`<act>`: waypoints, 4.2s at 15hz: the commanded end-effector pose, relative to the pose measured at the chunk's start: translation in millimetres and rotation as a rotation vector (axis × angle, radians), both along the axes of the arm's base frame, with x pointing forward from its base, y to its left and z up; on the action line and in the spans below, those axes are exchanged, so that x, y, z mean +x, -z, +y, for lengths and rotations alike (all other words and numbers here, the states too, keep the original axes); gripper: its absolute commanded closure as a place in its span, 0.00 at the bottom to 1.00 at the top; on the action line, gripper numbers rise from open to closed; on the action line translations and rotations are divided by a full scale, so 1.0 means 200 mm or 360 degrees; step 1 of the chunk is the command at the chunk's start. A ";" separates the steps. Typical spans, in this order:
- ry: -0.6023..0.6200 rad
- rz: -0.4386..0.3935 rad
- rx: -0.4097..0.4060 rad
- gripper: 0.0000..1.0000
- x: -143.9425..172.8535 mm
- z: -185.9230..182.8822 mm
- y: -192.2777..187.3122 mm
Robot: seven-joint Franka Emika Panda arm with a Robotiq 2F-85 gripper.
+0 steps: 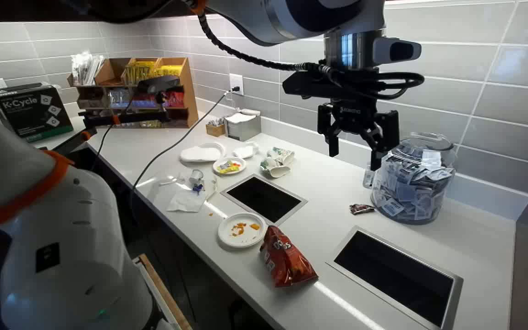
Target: Pour the contents of the orange packet onto the white plate
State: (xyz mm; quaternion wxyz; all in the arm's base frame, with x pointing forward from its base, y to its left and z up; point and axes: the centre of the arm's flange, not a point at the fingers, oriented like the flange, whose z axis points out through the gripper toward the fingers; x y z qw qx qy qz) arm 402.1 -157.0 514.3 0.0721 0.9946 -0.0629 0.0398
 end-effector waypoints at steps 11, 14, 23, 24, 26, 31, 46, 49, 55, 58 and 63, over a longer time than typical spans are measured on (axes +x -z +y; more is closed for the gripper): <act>0.0000 0.0000 0.0000 0.00 0.00 0.00 0.00; 0.0000 0.0000 0.0000 0.00 0.00 0.00 0.00; 0.0000 0.0000 0.0000 0.00 0.00 0.00 0.00; 0.0000 0.0000 0.0000 0.00 0.00 0.00 0.00; 0.0199 -0.0008 0.0068 0.00 0.03 0.02 0.12; 0.0619 -0.0074 0.0200 0.00 0.12 0.15 0.48; 0.1459 0.0183 0.0381 0.00 -0.14 0.23 0.88; 0.1494 0.0223 0.0415 0.00 -0.17 0.25 0.92; 0.1537 0.0293 0.0478 0.00 -0.15 0.30 1.01; 0.1584 0.0351 0.0482 0.00 -0.17 0.35 1.09; 0.1648 0.0273 0.0472 0.00 -0.19 0.38 1.20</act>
